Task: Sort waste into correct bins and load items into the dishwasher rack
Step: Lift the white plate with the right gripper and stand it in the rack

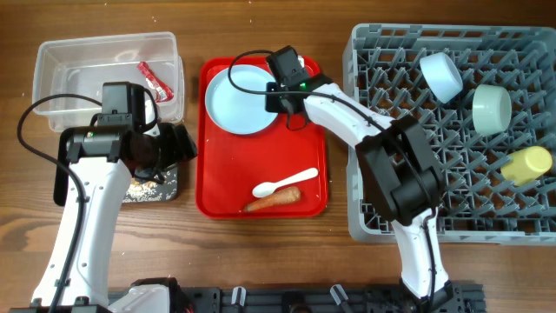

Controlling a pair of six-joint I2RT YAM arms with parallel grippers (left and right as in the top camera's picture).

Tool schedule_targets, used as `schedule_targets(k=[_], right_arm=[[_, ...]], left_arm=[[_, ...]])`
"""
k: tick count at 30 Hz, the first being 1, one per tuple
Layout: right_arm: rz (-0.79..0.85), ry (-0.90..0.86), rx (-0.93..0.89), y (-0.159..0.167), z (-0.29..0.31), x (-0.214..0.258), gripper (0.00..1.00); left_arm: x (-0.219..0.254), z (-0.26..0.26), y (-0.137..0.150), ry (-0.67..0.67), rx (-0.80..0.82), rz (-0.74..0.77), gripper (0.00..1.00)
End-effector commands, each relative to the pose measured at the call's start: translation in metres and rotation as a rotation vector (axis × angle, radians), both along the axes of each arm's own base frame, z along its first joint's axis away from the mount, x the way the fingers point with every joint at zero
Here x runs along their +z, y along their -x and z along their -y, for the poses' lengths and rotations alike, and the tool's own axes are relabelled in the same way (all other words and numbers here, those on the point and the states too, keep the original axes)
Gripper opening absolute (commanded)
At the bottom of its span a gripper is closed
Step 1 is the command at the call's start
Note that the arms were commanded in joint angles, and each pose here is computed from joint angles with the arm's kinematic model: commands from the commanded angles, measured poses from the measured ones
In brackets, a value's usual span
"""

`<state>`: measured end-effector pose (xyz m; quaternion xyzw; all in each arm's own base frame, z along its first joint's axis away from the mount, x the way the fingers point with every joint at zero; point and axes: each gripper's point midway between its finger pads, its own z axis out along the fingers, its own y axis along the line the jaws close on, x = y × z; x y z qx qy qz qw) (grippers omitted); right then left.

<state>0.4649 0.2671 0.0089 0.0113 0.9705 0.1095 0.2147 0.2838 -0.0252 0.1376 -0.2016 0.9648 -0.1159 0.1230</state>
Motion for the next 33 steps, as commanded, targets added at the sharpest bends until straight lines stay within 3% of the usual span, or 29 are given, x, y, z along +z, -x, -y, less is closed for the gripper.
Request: schedule_targets(k=[1, 5, 8, 11, 14, 17, 26, 33], right_arm=[[0.036, 0.084, -0.001, -0.009, 0.048, 0.035, 0.04], [0.194, 0.16, 0.005, -0.019, 0.091, 0.12, 0.04], [0.366, 0.328, -0.097, -0.013, 0.167, 0.216, 0.04], [0.473, 0.482, -0.198, -0.004, 0.227, 0.272, 0.04], [0.467, 0.709, -0.288, 0.01, 0.287, 0.297, 0.04], [0.39, 0.881, -0.412, 0.024, 0.326, 0.295, 0.04], [0.147, 0.931, -0.356, 0.016, 0.326, 0.205, 0.04], [0.125, 0.946, -0.357, 0.015, 0.323, 0.193, 0.04]], left_arm=[[0.007, -0.001, -0.002, 0.004, 0.005, 0.024, 0.8], [0.007, -0.001, -0.002, 0.004, 0.005, 0.023, 0.8], [0.007, -0.001, -0.002, 0.004, 0.005, 0.023, 0.8], [0.007, -0.001, -0.002, 0.004, 0.005, 0.024, 0.8], [0.007, -0.001, -0.002, 0.004, 0.005, 0.023, 0.8], [0.007, -0.001, -0.002, 0.004, 0.005, 0.023, 0.8], [0.007, -0.001, -0.001, 0.004, 0.005, 0.018, 0.8], [0.007, -0.001, -0.001, 0.004, 0.005, 0.02, 0.8]])
